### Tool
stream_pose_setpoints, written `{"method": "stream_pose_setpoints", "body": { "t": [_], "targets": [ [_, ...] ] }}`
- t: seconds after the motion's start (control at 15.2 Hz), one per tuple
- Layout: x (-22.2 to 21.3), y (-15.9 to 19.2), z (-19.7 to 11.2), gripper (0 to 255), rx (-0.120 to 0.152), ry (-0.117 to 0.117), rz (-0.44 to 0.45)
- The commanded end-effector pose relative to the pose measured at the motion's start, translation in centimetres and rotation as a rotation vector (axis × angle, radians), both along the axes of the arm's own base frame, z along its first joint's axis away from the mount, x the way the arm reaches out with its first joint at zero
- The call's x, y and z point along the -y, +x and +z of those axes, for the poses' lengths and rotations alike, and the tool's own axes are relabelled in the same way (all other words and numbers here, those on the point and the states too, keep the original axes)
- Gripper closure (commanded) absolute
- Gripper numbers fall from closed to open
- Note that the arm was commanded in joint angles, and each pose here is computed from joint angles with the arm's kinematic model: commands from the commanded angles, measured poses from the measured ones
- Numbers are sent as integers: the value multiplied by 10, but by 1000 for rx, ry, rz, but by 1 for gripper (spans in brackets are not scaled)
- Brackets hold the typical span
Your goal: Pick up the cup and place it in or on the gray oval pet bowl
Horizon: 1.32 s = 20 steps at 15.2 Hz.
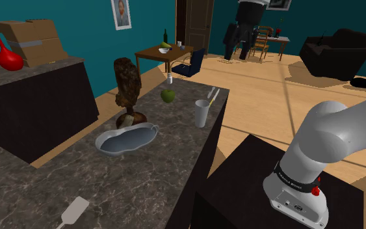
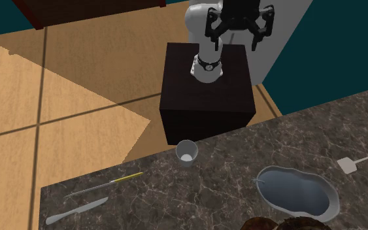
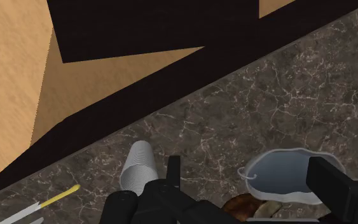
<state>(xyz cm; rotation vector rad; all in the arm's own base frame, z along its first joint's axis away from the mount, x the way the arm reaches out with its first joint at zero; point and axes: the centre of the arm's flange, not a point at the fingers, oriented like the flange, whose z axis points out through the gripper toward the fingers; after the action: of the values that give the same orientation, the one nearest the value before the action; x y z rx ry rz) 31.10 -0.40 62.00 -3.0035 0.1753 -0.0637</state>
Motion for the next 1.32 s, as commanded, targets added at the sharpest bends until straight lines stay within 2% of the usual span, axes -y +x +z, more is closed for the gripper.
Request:
{"method": "stream_pose_setpoints", "body": {
  "t": [0.0,1.25],
  "targets": [
    [0,0,0,0,0,0,0],
    [93,132,-194,0,-56,-25,-81]
  ]
}}
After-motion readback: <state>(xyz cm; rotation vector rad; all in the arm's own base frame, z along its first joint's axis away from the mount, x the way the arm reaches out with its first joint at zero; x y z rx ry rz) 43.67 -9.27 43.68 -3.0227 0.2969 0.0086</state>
